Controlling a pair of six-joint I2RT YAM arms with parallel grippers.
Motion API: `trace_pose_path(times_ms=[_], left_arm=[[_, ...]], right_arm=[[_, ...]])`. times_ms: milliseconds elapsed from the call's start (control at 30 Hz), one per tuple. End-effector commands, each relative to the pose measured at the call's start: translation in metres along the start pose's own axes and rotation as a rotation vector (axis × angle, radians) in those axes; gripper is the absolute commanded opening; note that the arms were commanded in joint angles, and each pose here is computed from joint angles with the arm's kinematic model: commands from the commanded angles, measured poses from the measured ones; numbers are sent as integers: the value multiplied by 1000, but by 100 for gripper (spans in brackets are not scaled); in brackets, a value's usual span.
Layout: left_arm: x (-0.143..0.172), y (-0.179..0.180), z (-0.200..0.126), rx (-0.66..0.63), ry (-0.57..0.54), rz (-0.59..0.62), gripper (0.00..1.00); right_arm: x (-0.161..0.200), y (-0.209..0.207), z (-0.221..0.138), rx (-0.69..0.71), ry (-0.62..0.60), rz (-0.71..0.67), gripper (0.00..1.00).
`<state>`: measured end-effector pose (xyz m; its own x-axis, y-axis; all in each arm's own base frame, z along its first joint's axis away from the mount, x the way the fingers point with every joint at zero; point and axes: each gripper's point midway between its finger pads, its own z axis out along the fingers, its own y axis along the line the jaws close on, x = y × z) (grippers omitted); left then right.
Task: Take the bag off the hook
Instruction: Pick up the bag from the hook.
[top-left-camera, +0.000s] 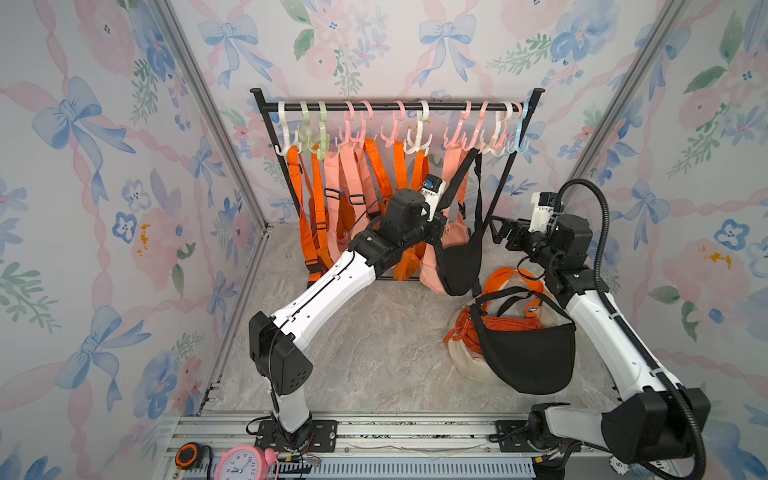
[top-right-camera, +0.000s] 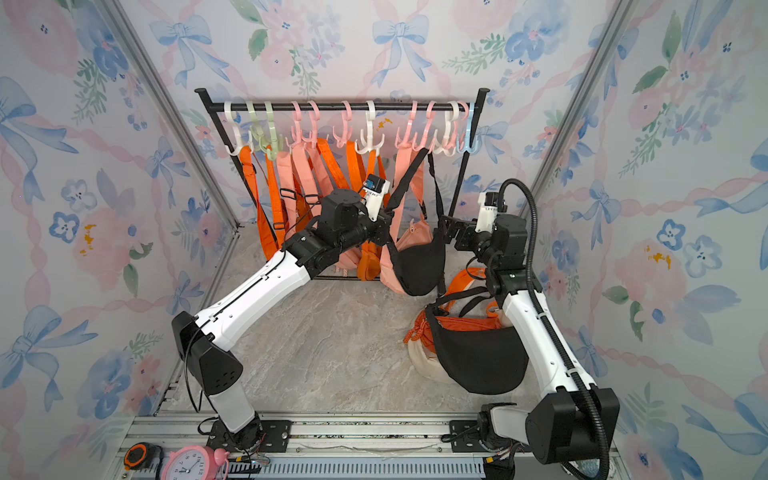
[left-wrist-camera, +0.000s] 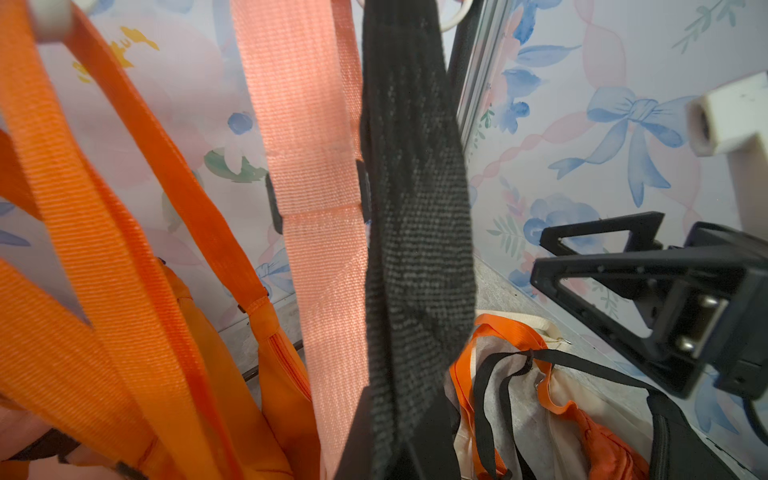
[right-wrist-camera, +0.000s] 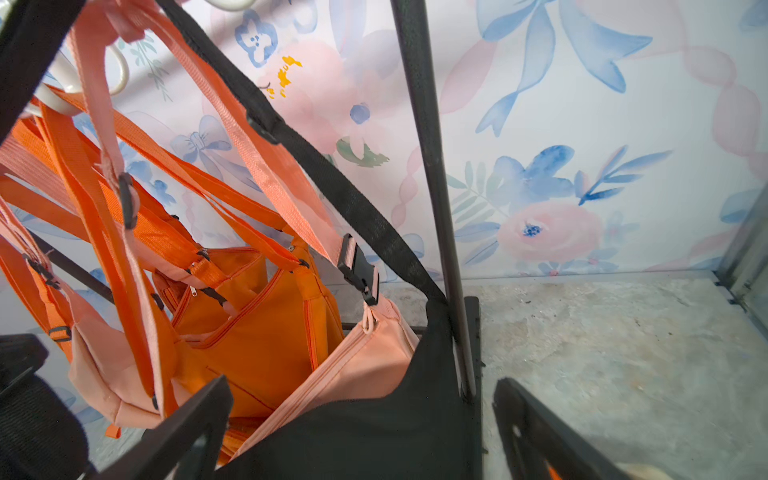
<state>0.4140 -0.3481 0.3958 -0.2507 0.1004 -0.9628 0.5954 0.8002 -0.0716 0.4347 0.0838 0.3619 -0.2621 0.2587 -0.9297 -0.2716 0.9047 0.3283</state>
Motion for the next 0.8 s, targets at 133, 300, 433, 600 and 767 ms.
trace_pose_path(times_ms=[133,300,433,600,767], left_arm=[[-6,18,-17,-38,-27,0,0],[-3,24,-14,-37,-32,-15,0],[-4,26,-12,-40,-36,-16,0],[-5,30,-11,-47,-38,-17,0],[-2,33,-5,-47,-31,-21,0]], right_arm=[[-34,25,32,-104,-65,-70,99],[-43,32,60,-160,-60,-80,96],[-45,32,77,-171,-59,-92,95],[-44,27,102,-173,-52,-95,95],[-45,23,123,-181,-52,-91,91]])
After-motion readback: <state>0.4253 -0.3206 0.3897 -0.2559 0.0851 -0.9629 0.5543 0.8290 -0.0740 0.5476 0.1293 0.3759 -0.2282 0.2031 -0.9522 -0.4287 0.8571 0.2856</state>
